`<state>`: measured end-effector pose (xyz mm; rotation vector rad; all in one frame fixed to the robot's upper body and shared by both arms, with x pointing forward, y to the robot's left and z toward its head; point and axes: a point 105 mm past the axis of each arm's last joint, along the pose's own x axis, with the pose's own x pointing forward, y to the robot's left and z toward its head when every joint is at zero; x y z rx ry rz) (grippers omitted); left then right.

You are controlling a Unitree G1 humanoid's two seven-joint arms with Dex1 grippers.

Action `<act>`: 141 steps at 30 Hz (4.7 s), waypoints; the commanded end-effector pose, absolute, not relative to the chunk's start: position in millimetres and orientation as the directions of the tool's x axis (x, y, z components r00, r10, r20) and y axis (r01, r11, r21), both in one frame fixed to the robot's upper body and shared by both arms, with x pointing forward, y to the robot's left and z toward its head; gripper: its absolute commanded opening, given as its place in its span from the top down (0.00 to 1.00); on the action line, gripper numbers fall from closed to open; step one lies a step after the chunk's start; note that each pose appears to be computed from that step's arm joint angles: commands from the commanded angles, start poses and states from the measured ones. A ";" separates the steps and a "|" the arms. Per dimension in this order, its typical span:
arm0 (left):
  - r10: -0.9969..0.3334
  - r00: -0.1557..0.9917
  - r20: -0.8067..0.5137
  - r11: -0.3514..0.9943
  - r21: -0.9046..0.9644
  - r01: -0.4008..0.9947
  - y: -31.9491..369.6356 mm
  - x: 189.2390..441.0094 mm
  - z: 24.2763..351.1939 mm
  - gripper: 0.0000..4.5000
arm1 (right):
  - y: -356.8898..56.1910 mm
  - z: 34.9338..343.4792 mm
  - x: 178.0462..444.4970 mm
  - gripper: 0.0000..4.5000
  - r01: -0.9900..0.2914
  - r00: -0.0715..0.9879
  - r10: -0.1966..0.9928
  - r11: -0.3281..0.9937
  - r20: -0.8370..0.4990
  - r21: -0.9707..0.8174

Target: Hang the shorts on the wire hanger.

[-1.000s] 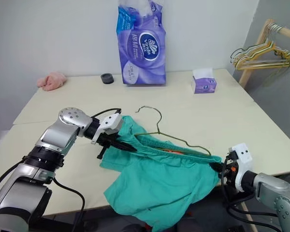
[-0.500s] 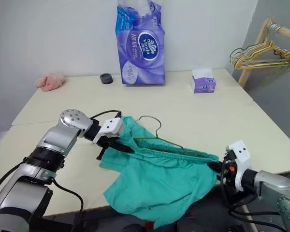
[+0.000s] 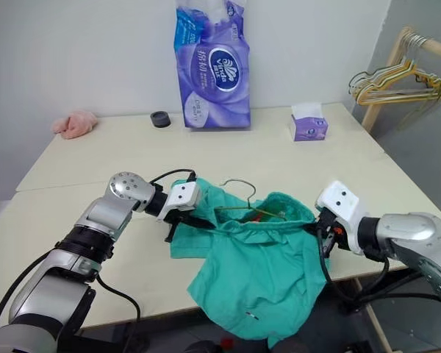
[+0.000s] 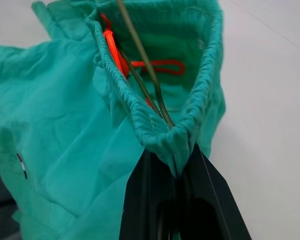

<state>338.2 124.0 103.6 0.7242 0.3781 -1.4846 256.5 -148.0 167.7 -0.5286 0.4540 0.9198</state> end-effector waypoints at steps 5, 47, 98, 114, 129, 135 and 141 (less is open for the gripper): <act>-0.785 0.125 -0.607 -0.054 0.269 0.962 106.0 342.2 105.7 1.00 | -136.0 177.0 270.1 0.99 -0.866 0.500 0.620 0.341 -0.605 -0.366; -0.856 0.150 -0.495 -0.007 0.301 0.954 74.8 333.7 105.9 1.00 | -176.0 140.8 292.5 0.38 -0.887 0.461 0.465 0.258 -0.756 -0.382; -0.837 0.224 -0.499 0.139 0.201 0.970 125.7 367.4 109.2 0.81 | -171.0 148.7 275.0 1.00 -0.915 0.404 0.517 0.215 -0.755 -0.343; -0.799 0.377 -0.468 0.277 0.270 0.922 148.9 388.9 120.7 0.99 | -178.5 151.0 265.5 1.00 -0.912 0.409 0.511 0.244 -0.756 -0.329; -0.866 0.317 -0.386 0.260 0.193 0.946 128.2 380.7 127.4 0.99 | -170.4 156.5 264.7 1.00 -0.907 0.420 0.553 0.275 -0.720 -0.318; -0.891 0.298 -0.342 0.260 0.154 0.953 120.8 374.3 138.2 0.68 | -168.5 155.9 266.0 1.00 -0.905 0.424 0.561 0.286 -0.711 -0.314; -0.907 0.285 -0.311 0.243 0.165 0.956 120.2 365.4 148.4 0.27 | -168.6 156.7 269.1 1.00 -0.901 0.433 0.569 0.304 -0.699 -0.310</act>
